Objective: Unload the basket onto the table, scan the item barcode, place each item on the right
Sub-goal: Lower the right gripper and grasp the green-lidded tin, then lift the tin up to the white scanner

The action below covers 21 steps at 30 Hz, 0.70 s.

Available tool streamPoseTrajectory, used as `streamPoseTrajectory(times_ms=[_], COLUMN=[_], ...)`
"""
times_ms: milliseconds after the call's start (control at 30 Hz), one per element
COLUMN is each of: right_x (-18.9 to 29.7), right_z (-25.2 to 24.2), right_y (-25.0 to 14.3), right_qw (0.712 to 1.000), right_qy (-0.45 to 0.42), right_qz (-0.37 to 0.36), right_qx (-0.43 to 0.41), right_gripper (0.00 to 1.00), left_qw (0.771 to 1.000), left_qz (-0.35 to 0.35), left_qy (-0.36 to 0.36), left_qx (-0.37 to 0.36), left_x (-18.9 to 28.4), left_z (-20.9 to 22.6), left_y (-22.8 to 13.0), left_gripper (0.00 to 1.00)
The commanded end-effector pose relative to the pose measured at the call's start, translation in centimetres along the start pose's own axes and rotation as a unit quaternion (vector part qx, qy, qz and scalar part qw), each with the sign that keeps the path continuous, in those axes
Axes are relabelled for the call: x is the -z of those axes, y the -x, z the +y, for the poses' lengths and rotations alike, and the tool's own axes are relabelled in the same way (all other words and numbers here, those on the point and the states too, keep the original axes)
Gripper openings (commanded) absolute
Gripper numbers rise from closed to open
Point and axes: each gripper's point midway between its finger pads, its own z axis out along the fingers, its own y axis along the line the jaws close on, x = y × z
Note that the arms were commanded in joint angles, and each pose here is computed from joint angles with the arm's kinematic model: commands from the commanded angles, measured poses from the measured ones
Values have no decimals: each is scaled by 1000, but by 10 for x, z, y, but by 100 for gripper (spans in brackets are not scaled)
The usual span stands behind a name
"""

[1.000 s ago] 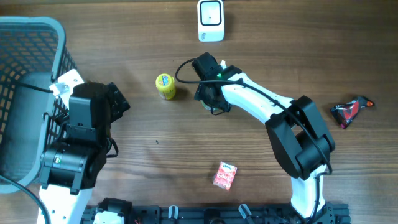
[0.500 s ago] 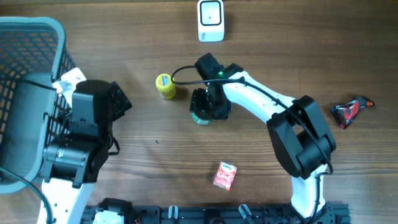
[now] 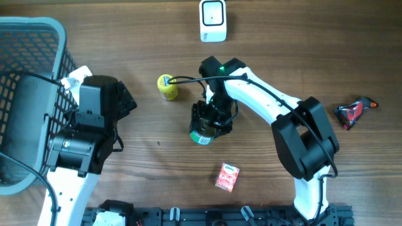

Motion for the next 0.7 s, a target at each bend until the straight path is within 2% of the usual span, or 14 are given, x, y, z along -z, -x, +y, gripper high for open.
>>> streamPoseTrajectory(times_ms=[0,467,533,600,667], right_x=[6,13,13,15,22], right_z=[15,9,-2,-1,10], right_y=[5,-7,5,28,62], right_qw=[999,1000,999,995,984], right_qy=[20,-4,-37,-48,-45], right_qz=[-6,11,-18,-67,-141], right_qx=[29,14,18,62,101], right_gripper=[40,40,40,41,41], left_qw=[1000,1000,1000,1000,1000], left_qz=[4,4,4,4,5], left_qy=[2,2,2,1,0], left_qx=[2,2,2,2,3], left_x=[-3,-3,-3,-3,-3], left_z=[1,1,1,1,0], left_y=[-2,-2,-2,-2,-2], left_gripper=[100,100,100,100,100])
